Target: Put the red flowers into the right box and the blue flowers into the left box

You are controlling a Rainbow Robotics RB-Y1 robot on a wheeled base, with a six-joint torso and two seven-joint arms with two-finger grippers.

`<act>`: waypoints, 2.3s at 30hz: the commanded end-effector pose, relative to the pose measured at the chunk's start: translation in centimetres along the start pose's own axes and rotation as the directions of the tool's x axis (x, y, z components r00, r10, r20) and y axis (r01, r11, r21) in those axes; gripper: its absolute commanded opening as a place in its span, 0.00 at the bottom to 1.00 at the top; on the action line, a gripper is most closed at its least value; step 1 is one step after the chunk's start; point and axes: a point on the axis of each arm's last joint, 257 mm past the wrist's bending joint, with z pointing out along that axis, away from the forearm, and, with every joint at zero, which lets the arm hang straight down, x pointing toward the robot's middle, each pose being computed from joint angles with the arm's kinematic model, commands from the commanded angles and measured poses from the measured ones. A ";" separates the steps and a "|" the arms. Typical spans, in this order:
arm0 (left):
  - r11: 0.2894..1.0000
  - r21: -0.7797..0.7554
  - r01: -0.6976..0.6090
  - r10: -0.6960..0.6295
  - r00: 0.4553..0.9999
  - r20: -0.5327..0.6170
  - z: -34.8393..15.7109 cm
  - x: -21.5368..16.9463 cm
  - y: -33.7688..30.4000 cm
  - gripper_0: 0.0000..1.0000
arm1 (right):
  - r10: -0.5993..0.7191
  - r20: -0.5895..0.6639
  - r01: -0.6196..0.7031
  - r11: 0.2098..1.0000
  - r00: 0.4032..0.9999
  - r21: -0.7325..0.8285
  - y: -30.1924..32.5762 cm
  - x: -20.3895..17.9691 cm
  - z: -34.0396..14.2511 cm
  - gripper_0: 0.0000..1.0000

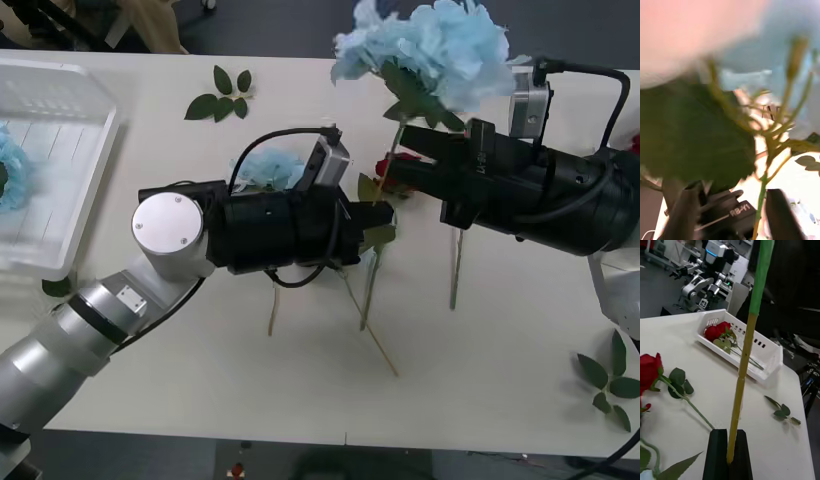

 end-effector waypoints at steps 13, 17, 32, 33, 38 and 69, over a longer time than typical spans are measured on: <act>0.902 -0.424 0.081 -0.095 0.995 -0.012 -20.5 1.9 16.7 0.00 | -0.068 0.036 0.068 0.998 0.997 0.002 -0.4 -2.7 -0.1 0.86; 0.876 -0.481 0.028 -0.103 0.986 -0.130 -28.1 2.0 19.9 0.00 | -0.084 -0.029 0.084 0.997 0.996 -0.001 -0.8 -1.9 -1.3 0.86; 0.770 -0.585 -0.254 -0.106 0.853 -0.510 -44.7 -3.1 25.0 0.00 | 0.520 -0.298 -0.449 0.850 0.801 0.277 -4.9 1.9 -10.3 0.85; 0.754 -0.593 -0.283 -0.118 0.830 -0.546 -45.9 -3.0 25.4 0.00 | 0.558 -0.295 -0.476 0.824 0.776 0.307 -5.3 2.3 -10.9 0.86; 0.672 -0.613 -0.415 -0.165 0.723 -0.671 -50.9 -3.1 27.0 0.00 | 0.656 -0.271 -0.526 0.740 0.705 0.420 -7.3 2.6 -12.8 0.85; 0.536 -0.611 -0.583 -0.352 0.503 -0.789 -60.1 0.9 29.5 0.01 | 0.811 -0.164 -0.181 0.314 0.562 0.932 -17.5 9.9 -16.0 0.86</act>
